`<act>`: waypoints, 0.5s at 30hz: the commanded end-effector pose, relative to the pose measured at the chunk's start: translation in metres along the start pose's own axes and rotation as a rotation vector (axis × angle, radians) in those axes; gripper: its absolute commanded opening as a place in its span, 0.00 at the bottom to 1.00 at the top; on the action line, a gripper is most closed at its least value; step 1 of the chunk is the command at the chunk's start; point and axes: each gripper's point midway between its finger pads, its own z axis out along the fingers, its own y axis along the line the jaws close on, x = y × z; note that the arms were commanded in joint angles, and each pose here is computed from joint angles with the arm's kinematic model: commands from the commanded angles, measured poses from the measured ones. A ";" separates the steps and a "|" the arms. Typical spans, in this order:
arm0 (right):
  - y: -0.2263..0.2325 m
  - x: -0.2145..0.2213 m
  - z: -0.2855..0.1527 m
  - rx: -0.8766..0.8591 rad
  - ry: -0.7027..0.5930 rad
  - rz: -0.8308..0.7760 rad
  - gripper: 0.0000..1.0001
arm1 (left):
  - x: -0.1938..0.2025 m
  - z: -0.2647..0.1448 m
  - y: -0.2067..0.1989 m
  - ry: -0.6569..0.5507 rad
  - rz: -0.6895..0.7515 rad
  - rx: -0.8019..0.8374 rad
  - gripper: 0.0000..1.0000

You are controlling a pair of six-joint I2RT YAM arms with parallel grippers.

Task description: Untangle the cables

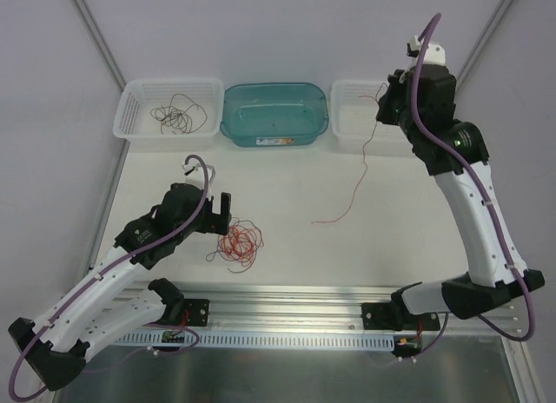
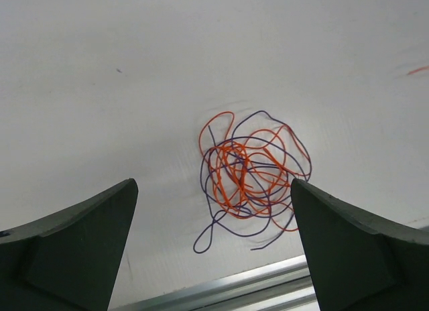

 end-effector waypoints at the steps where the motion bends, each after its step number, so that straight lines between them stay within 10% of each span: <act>1: 0.003 -0.054 0.019 -0.023 -0.130 -0.020 0.02 | 0.011 0.005 0.026 0.025 0.074 -0.116 0.99; 9: -0.025 -0.117 0.088 0.084 -0.329 -0.030 0.08 | 0.008 0.008 0.033 0.025 0.036 -0.114 0.99; 15: -0.061 -0.078 0.174 0.142 -0.236 -0.080 0.12 | 0.011 0.009 0.036 0.006 -0.014 -0.086 0.99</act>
